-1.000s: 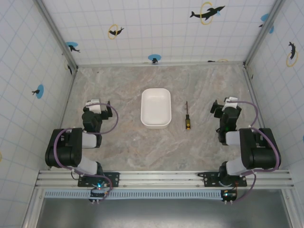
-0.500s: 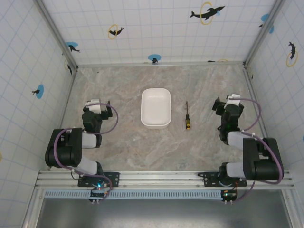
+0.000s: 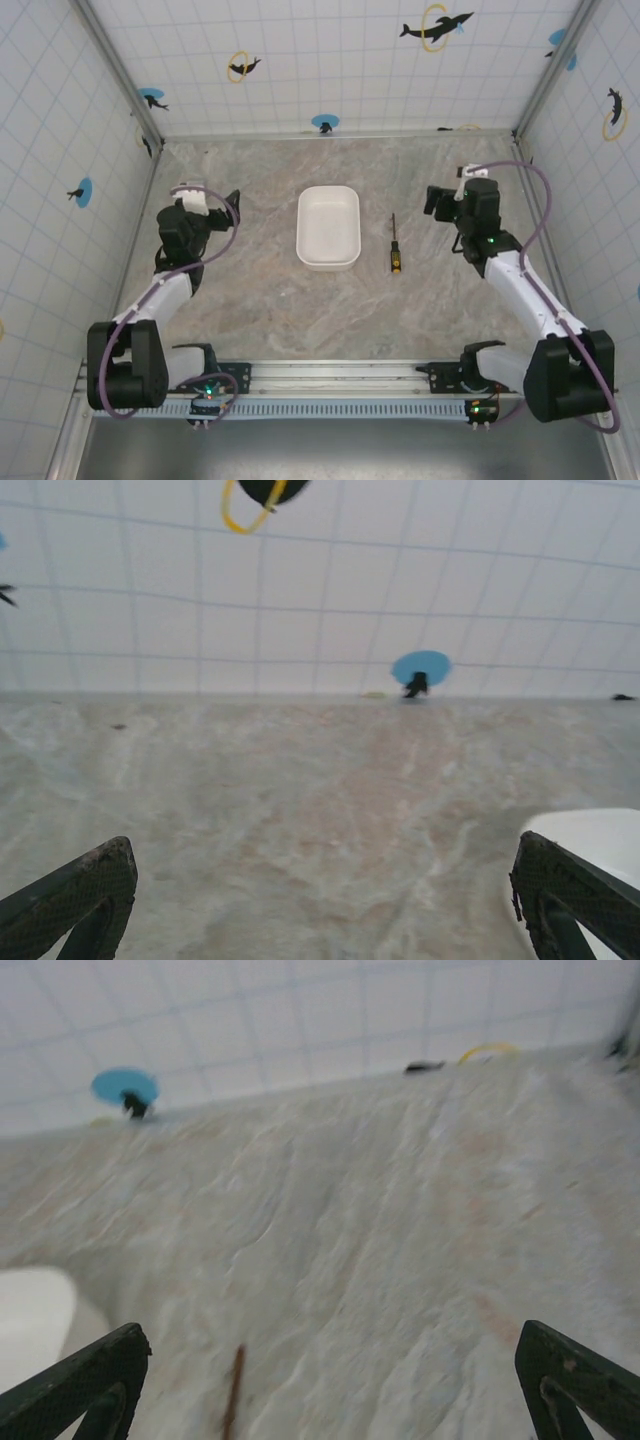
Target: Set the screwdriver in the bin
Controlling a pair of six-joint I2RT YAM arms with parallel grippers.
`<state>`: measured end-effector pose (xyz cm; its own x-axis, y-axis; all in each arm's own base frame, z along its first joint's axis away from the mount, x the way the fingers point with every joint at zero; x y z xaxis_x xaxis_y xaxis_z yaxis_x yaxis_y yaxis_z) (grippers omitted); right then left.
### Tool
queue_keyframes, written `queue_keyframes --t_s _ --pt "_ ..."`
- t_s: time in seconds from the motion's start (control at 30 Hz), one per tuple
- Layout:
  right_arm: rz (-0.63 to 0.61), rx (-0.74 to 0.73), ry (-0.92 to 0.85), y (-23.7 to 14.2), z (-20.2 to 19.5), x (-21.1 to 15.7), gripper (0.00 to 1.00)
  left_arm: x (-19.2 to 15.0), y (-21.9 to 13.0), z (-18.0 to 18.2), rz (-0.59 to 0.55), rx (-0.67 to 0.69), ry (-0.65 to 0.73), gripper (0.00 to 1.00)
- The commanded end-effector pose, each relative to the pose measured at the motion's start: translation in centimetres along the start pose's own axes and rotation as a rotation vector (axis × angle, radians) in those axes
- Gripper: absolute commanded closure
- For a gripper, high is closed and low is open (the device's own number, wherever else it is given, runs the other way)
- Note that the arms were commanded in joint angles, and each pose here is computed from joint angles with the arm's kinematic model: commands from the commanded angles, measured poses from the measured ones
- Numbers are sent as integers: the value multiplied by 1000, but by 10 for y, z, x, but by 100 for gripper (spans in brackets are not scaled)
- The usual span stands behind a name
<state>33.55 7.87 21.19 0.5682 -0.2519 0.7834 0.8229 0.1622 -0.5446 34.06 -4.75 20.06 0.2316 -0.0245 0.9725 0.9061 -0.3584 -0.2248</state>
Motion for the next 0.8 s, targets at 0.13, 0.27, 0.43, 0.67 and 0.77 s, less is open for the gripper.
queue_keyframes --t_s 0.13,0.27,0.43,0.67,0.77 --pt "451 -24 -2 9 19 -88 3 -40 -6 -37 177 -242 -238 2" --pt "489 -57 12 20 18 -107 5 -44 -5 -43 199 -279 -277 2" --pt "542 -60 7 31 22 -126 11 -48 -4 -48 214 -292 -289 2" --pt "579 -91 -30 45 27 -142 17 -57 -3 -54 243 -305 -295 2" --pt "588 -99 -35 52 28 -148 22 -59 -3 -54 248 -304 -291 2"
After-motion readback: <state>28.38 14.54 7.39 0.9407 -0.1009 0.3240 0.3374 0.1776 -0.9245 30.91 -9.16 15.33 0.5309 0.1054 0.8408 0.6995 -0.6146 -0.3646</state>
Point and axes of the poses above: each hand's point on the last joint's axis, 136 mm out from that joint toward the fingers, its own y axis out along the fingers, its own z axis along the line the jaws close on, x = y × z, the point moved 4 cm from there along -y, back along the fingers, and after that the axes turned 9 degrees about y, right-handed, at the moved point
